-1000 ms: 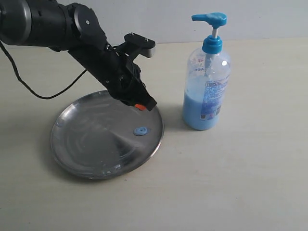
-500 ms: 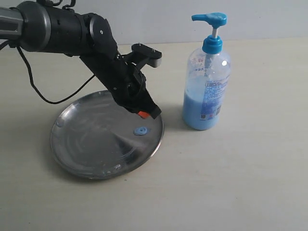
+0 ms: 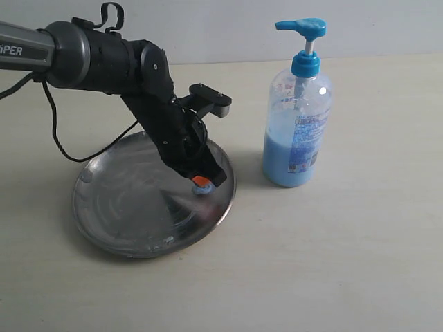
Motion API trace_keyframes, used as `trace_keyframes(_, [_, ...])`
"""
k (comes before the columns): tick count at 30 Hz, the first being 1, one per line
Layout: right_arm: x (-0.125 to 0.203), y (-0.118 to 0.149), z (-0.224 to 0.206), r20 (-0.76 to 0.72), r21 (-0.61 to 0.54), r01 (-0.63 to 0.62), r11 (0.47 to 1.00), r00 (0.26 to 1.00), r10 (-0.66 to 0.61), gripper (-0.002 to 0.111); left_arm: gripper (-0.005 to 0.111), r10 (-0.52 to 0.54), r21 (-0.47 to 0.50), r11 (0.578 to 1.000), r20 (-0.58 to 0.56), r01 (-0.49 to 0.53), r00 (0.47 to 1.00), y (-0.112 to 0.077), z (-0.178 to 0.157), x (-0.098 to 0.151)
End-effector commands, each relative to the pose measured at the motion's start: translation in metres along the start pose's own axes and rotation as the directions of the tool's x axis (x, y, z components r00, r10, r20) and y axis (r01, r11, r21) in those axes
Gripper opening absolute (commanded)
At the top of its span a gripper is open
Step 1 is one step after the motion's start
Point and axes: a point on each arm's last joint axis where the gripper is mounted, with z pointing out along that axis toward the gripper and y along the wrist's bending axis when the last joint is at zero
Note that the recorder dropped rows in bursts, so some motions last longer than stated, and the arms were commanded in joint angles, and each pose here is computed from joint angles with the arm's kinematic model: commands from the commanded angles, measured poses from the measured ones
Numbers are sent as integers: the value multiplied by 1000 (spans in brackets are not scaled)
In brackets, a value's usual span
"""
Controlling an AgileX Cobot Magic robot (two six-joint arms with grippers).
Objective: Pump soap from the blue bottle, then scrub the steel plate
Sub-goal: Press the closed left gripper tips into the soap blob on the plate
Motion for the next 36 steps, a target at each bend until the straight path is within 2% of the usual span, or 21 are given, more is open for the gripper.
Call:
trace_keyframes(1, [-1,1,1,9,-5,-1,1000,1000,1,0,0,1,-7,1000,5,-1,1000,0,-3,-2])
trace_keyframes(36, [-1,1,1,9,-4,-2,1000,1000,2,0,0,-15,-12,1000,-20,14,1000,6,24,3])
